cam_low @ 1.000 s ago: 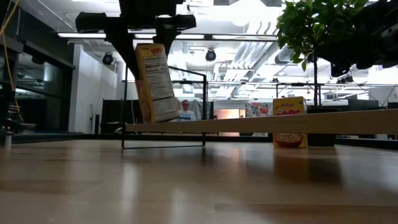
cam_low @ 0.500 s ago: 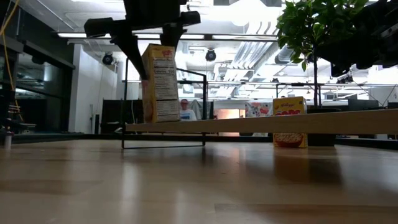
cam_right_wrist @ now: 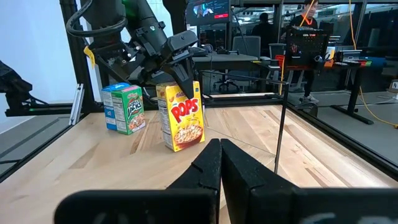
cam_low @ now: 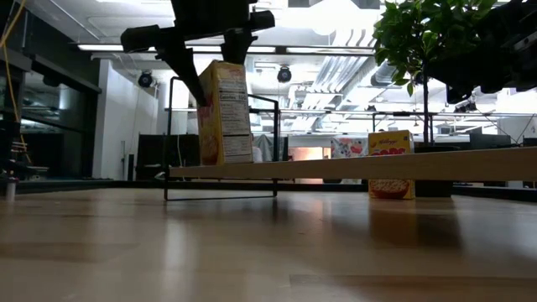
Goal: Stack cereal on shelf
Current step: Put the left yellow cereal box on the shelf
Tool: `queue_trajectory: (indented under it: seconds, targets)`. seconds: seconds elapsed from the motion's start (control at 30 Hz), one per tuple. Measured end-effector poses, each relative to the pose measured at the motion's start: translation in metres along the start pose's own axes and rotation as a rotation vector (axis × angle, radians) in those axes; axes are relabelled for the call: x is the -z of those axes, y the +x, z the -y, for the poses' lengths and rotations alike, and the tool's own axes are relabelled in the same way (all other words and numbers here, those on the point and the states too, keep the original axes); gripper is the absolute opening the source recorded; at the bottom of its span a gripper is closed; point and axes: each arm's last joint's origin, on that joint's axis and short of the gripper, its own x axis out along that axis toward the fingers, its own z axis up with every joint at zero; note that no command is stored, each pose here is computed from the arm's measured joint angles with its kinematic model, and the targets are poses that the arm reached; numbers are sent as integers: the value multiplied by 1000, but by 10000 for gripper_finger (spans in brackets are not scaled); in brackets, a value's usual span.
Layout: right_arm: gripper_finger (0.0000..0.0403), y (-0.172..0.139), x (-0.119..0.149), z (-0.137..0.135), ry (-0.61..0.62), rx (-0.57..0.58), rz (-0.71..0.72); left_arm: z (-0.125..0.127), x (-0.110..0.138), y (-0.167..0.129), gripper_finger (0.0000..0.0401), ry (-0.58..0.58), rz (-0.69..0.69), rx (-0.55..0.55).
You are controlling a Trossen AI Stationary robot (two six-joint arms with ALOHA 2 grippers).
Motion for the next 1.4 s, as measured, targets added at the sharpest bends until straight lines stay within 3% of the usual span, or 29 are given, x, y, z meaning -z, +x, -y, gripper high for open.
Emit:
queue_trajectory:
  seconds: [0.4,1.07,1.4]
  targets:
    - [0,0,0,0,0,0,0,-3,3,0,236,42,-92,-92]
    - [0,0,0,0,0,0,0,-5,4,-1,236,-89,-126,-157]
    - [0,0,0,0,0,0,0,-4,3,-1,237,-72,-129,-157]
